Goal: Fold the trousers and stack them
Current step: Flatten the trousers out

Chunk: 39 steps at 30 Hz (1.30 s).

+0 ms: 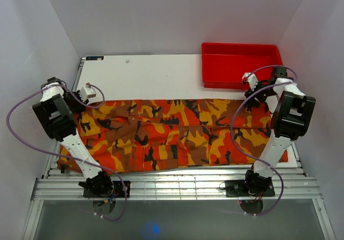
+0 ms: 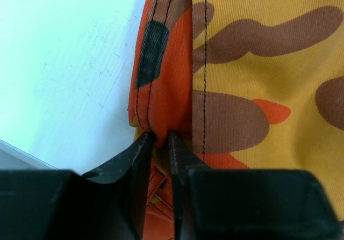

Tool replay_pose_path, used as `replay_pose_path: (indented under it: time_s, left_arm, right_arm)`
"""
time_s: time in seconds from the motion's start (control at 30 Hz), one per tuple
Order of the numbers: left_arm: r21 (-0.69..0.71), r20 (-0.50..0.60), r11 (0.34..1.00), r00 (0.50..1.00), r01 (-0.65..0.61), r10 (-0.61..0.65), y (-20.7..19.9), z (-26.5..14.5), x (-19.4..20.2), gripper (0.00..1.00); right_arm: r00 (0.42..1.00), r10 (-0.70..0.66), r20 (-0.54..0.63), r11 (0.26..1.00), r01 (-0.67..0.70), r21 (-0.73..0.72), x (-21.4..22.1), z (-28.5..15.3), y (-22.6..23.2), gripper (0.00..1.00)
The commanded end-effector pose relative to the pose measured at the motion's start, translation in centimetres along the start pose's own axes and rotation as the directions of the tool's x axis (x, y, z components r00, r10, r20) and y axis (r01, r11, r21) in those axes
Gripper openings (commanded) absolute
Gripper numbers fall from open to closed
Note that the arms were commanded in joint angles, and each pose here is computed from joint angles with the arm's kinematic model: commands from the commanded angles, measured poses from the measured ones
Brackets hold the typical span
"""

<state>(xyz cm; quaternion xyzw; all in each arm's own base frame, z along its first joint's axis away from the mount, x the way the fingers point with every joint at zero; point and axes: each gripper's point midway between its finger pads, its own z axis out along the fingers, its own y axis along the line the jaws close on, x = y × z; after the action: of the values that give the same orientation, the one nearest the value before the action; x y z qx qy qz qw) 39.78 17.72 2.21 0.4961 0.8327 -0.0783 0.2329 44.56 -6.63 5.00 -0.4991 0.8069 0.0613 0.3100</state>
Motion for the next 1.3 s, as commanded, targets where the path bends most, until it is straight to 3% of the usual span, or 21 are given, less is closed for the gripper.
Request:
replay_pose_path:
  time_s: [0.0, 0.13, 0.17, 0.33, 0.37, 0.4, 0.67, 0.87, 1.03, 1.2, 1.23, 1.27]
  left_arm:
    - [0.020, 0.007, 1.000, 1.000, 0.020, -0.020, -0.9, -0.4, 0.1, 0.33]
    - [-0.067, 0.055, 0.997, 0.998, 0.026, -0.022, 2.0, -2.0, -0.8, 0.40]
    - [-0.090, 0.059, 0.996, 0.998, 0.025, -0.019, 2.7, -2.4, -0.7, 0.41]
    - [-0.104, 0.064, 0.995, 0.998, 0.011, -0.004, 4.4, -2.3, -0.4, 0.44]
    - [-0.100, 0.073, 0.995, 0.997, 0.007, 0.000, 4.5, -2.1, -0.4, 0.45]
    - [-0.099, 0.082, 0.995, 0.997, 0.002, 0.006, 4.6, -2.0, -0.5, 0.46]
    - [-0.012, 0.064, 1.000, 0.998, -0.004, 0.005, 2.5, 1.3, 0.7, 0.50]
    - [0.033, 0.077, 0.999, 0.997, 0.013, -0.015, 1.3, 1.5, 0.6, 0.43]
    - [0.133, 0.057, 0.991, 0.998, -0.023, 0.016, -3.3, -0.5, -0.5, 0.38]
    - [-0.011, 0.133, 0.999, 0.991, 0.033, -0.031, -1.8, -4.5, -3.3, 0.49]
    - [-0.033, 0.149, 0.999, 0.988, 0.041, -0.035, -1.5, -5.3, -3.6, 0.67]
    - [-0.070, 0.166, 0.997, 0.986, 0.027, -0.015, -1.1, -6.7, -4.5, 0.71]
  right_arm:
    - [0.992, -0.120, -0.027, 0.992, 0.119, -0.037, 0.2, 0.8, -0.1, 0.68]
    - [0.984, -0.162, -0.075, 0.986, 0.158, -0.055, 1.7, 2.2, 0.5, 0.56]
    - [0.981, -0.178, -0.080, 0.983, 0.173, -0.058, 1.9, 2.3, 0.6, 0.46]
    - [0.974, -0.199, -0.107, 0.980, 0.195, -0.052, 2.4, 2.4, 0.4, 0.21]
    - [0.973, -0.204, -0.109, 0.979, 0.199, -0.052, 2.4, 2.3, 0.4, 0.10]
    - [0.972, -0.205, -0.113, 0.978, 0.201, -0.049, 2.4, 2.3, 0.3, 0.08]
    - [0.975, -0.186, -0.122, 0.982, 0.186, -0.010, 2.1, 1.9, -0.7, 0.08]
    - [0.976, -0.188, -0.114, 0.981, 0.192, 0.029, 1.3, 1.0, -1.3, 0.08]
    - [0.972, -0.196, -0.126, 0.978, 0.203, 0.047, 1.3, 0.3, -1.3, 0.08]
    - [0.972, -0.202, -0.122, 0.975, 0.211, 0.063, 0.9, -0.3, -1.6, 0.08]
    - [0.971, -0.206, -0.120, 0.974, 0.215, 0.068, 0.8, -0.4, -1.7, 0.08]
    - [0.971, -0.207, -0.121, 0.974, 0.216, 0.070, 0.8, -0.4, -1.7, 0.08]
